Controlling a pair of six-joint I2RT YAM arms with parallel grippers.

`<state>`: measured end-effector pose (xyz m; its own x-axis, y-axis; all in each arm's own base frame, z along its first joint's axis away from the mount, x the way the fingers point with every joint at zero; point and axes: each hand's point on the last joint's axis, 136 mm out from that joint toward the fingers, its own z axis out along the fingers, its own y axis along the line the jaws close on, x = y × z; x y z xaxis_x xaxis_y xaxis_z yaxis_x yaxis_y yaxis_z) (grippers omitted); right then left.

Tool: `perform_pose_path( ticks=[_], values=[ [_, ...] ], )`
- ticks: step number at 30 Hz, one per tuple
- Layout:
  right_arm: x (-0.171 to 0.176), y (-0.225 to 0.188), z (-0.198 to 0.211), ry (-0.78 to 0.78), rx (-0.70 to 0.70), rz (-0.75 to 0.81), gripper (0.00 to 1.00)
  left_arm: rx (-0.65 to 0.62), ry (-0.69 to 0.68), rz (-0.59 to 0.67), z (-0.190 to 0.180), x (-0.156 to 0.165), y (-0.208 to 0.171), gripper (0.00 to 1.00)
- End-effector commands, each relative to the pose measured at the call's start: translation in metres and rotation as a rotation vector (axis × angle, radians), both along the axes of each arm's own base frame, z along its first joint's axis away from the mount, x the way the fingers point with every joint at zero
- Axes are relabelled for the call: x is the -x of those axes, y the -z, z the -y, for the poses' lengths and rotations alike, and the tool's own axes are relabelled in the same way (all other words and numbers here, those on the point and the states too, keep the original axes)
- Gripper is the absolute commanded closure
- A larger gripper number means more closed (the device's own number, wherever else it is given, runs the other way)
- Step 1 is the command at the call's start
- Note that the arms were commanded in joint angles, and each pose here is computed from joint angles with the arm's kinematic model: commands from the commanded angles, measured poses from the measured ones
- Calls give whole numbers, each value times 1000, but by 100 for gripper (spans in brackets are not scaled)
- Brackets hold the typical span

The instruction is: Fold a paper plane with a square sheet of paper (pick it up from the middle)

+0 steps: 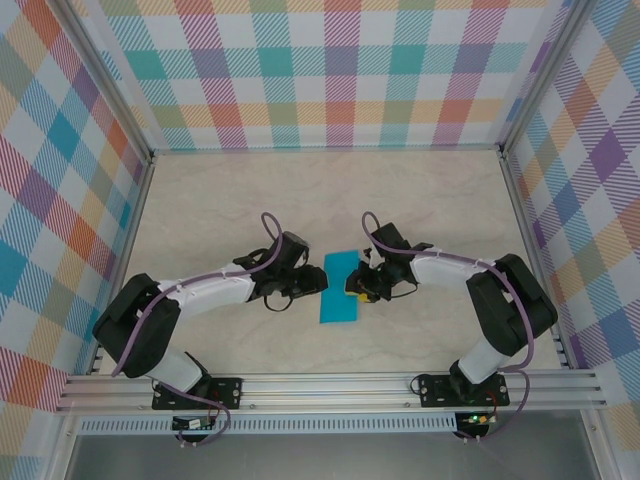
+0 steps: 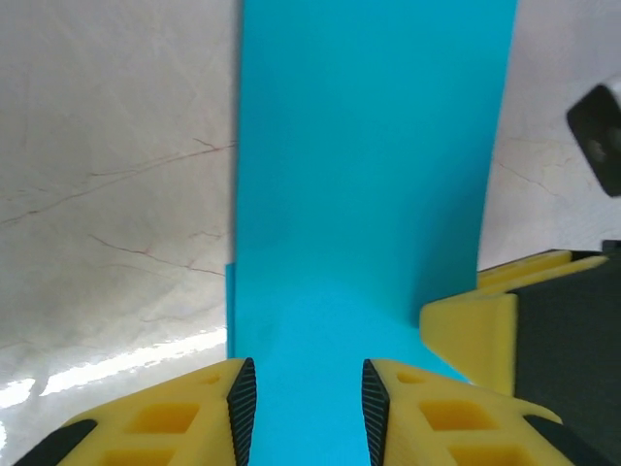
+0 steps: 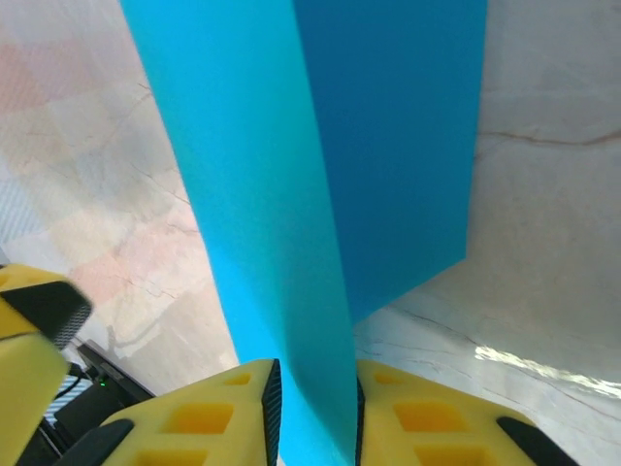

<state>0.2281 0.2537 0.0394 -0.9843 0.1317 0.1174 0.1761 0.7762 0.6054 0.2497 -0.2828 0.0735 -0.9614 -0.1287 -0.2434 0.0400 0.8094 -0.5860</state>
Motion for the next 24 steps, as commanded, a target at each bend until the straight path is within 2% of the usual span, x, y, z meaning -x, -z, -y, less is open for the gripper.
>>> perform_pose_path(
  ticks=[1,10,18,24],
  values=[
    [7,12,10,-26,87,-43,79,-17,65,49,6,10,-10,61],
    [5,12,10,-36,113,-51,81,-129,174,129,11,30,-10,52],
    [2,-5,-2,-56,38,-33,82,-215,353,276,31,53,-16,50],
    [2,-5,-4,-58,27,-40,82,-403,482,376,44,72,-7,49]
  ],
)
